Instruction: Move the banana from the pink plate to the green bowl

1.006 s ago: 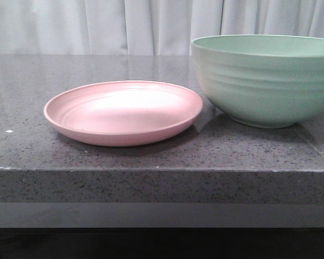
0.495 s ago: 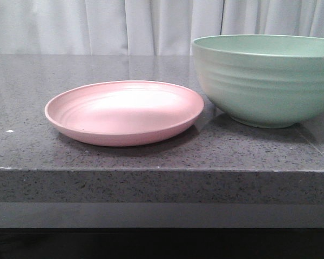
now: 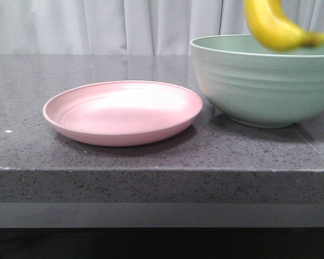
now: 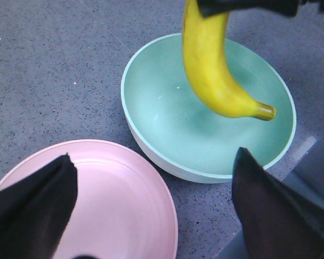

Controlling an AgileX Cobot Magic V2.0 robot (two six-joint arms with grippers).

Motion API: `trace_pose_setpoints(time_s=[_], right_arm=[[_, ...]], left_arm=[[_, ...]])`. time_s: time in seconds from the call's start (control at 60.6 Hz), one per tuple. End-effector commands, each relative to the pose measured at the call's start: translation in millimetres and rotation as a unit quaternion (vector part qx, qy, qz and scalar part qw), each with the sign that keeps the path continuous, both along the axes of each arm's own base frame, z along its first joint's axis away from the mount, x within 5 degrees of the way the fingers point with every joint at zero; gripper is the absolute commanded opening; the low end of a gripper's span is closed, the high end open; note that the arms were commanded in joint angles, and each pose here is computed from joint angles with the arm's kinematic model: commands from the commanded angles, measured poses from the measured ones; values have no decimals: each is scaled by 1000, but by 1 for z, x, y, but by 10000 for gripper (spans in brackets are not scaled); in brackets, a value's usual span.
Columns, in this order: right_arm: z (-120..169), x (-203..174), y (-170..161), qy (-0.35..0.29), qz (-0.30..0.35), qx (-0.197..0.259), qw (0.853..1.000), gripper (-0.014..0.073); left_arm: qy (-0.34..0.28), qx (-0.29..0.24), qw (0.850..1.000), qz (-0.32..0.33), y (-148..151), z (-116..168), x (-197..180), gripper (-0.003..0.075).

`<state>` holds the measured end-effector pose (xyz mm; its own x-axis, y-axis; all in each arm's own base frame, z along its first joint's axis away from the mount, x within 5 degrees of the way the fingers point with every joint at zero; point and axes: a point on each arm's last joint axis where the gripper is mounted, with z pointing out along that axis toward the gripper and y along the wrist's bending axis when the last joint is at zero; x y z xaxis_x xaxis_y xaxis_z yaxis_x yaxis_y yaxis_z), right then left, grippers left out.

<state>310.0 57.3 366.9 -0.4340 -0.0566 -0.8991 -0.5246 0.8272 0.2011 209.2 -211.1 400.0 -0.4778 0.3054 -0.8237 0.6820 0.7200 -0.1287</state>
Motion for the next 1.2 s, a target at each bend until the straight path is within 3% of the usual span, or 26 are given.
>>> trace_pose_setpoints(time_s=[0.0,0.082,0.198,0.297,0.61,0.709,0.808,0.94,1.039,1.188], right_arm=[[5,3,4,-15,15,-31,999,81],[-8,11,10,3,28,-48,998,118],[-15,16,11,12,29,-49,998,304],[-14,15,11,8,26,-49,998,407],[9,-1,-8,38,-50,3,998,415],[25,-11,-13,73,-84,28,993,377],[40,-18,-19,115,-123,26,985,232],[56,-25,-29,146,-168,-20,975,62],[59,-30,-33,162,-175,-54,970,-54],[56,-33,-35,172,-178,-75,966,-57]], left_arm=[[-44,-48,998,0,3,25,-6,575],[-44,-48,998,0,3,25,-6,575],[-45,-48,998,0,3,25,-6,575],[-46,-47,998,3,4,25,-4,575],[-69,-31,997,16,7,26,-1,560],[-83,-22,995,54,16,27,8,484],[-92,-13,990,105,34,27,23,367],[-83,1,981,176,69,25,44,188],[-75,9,970,231,98,24,58,-15],[-85,6,956,282,129,25,63,-20]])
